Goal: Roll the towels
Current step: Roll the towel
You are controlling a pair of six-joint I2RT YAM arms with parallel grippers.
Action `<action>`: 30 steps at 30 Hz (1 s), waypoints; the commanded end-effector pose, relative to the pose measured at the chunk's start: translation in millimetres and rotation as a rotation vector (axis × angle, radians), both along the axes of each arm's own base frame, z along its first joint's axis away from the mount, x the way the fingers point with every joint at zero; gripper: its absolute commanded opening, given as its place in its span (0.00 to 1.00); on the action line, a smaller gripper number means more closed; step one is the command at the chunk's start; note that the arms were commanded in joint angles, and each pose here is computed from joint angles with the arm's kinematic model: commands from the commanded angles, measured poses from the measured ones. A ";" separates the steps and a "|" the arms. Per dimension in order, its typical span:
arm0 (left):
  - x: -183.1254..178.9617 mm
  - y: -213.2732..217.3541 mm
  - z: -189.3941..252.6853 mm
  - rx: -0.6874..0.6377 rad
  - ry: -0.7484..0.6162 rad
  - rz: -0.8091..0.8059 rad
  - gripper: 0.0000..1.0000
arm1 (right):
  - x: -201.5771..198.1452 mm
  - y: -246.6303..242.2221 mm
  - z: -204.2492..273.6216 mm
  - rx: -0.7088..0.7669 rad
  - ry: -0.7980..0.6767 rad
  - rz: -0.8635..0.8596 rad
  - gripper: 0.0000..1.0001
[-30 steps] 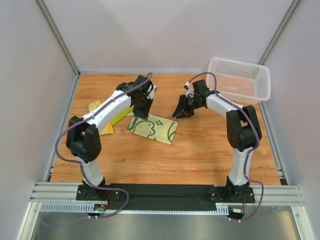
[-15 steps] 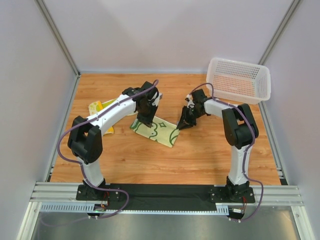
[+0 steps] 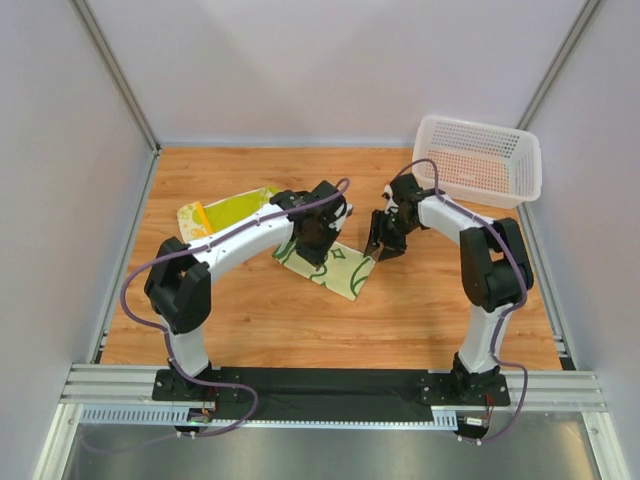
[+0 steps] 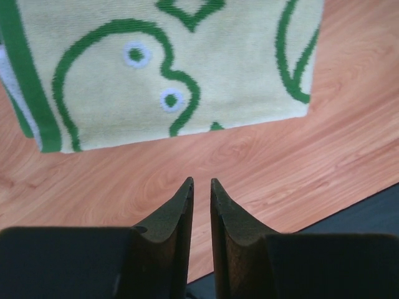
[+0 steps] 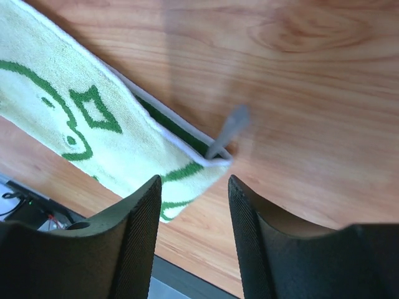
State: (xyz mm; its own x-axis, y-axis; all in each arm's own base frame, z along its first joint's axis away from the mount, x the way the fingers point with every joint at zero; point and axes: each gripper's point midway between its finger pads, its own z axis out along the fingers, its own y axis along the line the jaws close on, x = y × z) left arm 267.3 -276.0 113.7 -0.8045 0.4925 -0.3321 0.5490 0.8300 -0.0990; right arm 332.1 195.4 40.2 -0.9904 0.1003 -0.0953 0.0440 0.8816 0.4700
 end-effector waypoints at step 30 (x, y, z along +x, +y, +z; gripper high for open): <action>-45.8 -117.3 -67.0 0.013 -0.028 -0.334 0.46 | -35.3 -112.7 53.4 -0.160 -0.146 -0.256 0.57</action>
